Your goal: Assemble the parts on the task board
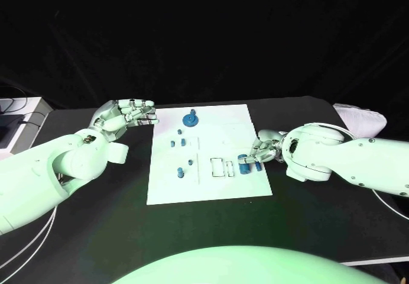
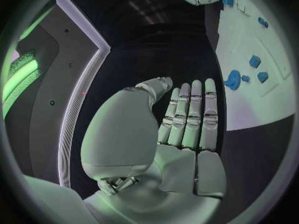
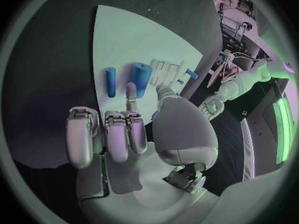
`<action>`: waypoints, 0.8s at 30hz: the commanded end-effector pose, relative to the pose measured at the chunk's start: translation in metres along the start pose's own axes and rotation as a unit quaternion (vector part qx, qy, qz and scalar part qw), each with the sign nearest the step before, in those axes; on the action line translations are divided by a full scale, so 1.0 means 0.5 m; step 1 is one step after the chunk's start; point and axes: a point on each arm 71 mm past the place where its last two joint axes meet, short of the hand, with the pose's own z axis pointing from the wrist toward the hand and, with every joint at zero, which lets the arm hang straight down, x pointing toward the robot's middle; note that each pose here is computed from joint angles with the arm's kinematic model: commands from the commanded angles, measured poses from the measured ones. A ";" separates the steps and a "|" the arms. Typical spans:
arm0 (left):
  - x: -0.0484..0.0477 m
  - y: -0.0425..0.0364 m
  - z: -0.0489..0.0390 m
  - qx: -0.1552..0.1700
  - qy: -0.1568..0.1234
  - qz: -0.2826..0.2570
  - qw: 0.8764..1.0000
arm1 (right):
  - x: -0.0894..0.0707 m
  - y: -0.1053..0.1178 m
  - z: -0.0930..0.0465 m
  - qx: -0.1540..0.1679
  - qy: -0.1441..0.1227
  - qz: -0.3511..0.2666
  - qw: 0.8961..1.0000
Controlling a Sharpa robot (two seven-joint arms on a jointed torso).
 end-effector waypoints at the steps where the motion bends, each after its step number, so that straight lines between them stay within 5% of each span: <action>1: 0.003 -0.002 -0.001 0.002 0.006 -0.001 1.000 | 0.003 -0.006 0.006 0.009 0.004 -0.042 0.999; 24: -0.004 -0.001 -0.005 -0.003 0.003 0.001 1.000 | 0.034 0.012 0.032 0.005 0.008 -0.062 0.998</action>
